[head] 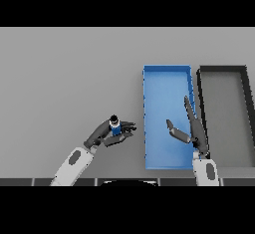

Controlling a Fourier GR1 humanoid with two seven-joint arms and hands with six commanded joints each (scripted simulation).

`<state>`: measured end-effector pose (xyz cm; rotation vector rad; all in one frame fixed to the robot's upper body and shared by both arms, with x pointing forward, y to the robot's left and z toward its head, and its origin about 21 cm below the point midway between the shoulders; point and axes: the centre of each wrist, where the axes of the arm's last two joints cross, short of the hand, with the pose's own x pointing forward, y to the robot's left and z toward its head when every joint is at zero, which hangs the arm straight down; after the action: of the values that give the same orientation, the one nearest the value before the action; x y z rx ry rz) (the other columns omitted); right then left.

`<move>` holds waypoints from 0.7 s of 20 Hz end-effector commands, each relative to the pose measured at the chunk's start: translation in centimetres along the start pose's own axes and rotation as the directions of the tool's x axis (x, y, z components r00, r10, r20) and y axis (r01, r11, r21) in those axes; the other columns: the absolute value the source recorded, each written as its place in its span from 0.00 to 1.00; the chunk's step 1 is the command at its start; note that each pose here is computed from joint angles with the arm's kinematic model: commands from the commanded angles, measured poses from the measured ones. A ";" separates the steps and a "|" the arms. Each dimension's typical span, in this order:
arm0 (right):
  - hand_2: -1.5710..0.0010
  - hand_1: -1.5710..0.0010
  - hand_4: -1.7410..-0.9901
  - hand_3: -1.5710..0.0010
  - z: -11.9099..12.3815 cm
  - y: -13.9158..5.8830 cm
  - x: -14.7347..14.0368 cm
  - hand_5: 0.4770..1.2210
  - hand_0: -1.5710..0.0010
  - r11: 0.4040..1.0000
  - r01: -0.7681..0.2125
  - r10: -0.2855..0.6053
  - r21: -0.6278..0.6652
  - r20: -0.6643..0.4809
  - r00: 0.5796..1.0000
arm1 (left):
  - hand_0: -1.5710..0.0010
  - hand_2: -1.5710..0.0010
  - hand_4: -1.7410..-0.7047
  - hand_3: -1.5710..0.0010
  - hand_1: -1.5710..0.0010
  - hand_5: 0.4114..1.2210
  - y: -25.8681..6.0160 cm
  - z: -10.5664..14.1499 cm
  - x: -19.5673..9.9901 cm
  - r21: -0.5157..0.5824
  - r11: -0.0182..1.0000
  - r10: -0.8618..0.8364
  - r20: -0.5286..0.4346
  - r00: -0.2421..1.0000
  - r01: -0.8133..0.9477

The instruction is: Pick up the blue pipe and place it into the blue bin.

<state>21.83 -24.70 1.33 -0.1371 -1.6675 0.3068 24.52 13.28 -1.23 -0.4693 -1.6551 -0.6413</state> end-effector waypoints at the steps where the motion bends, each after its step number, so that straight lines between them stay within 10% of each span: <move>1: 1.00 1.00 0.68 1.00 0.2 0.1 0.0 0.21 1.00 1.000 -0.002 0.002 0.001 0.007 1.000 | 0.04 0.03 0.26 0.03 0.04 0.97 0.2 -0.2 0.5 0.003 1.000 0.000 0.023 1.000 0.000; 14: 1.00 1.00 0.79 1.00 1.2 -0.5 -0.3 0.22 1.00 0.998 -0.063 0.063 -0.030 0.000 0.998 | 0.00 0.00 0.26 0.00 0.00 1.00 -0.9 -2.7 5.8 -0.097 0.995 -0.014 0.094 0.995 0.023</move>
<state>20.73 -25.37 1.04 -0.2117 -1.6735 0.3296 24.90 10.58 4.55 -0.5628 -1.7215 -0.7287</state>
